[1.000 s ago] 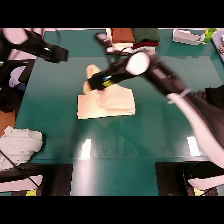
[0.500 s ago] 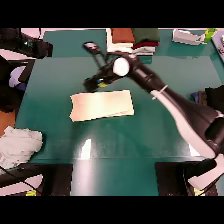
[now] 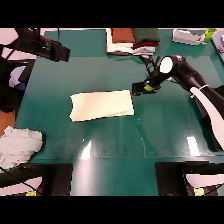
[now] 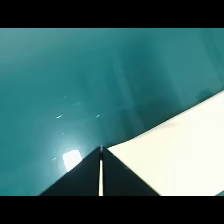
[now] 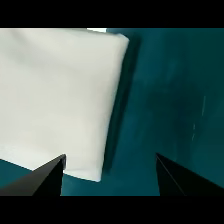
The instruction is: Fold the shirts.
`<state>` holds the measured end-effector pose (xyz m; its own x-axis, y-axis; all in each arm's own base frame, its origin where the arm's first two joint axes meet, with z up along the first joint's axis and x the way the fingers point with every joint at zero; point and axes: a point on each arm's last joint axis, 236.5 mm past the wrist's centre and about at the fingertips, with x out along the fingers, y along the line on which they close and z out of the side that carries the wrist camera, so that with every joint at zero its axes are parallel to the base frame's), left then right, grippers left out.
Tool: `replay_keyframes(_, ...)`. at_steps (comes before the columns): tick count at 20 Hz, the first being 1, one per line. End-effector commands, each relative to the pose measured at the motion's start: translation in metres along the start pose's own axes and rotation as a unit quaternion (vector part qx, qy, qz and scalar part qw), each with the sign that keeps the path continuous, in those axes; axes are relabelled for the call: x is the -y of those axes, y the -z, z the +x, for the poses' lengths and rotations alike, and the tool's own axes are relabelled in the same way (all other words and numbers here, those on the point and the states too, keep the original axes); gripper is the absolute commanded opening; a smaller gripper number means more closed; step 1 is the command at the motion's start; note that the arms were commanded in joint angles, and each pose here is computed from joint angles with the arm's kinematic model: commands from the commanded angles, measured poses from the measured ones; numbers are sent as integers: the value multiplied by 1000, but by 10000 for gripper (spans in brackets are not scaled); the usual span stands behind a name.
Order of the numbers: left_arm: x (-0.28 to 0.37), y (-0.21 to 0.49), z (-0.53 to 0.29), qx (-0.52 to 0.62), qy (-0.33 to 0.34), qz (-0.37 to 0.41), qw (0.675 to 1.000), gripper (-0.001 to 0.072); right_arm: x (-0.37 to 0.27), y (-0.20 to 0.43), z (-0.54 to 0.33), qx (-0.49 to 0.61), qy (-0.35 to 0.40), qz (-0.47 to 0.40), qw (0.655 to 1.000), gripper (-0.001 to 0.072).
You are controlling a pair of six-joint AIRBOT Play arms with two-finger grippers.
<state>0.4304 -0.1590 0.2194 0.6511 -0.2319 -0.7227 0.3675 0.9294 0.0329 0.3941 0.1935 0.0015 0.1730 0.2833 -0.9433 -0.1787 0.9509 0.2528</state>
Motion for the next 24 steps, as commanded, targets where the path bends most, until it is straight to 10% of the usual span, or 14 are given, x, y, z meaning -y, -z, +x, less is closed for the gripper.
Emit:
replay_keyframes(1,16,3,9,-6,12,14,1000,25,8,15,20,-34,-16,69,997,636)
replay_keyframes(12,16,23,16,-42,13,15,999,25,-43,16,100,-89,-85,99,987,549)
replay_keyframes(16,16,25,16,-47,13,15,999,25,-53,-4,103,-64,-62,50,995,20)
replay_keyframes(24,62,18,14,-27,47,63,997,25,58,-91,-54,75,67,43,994,19)
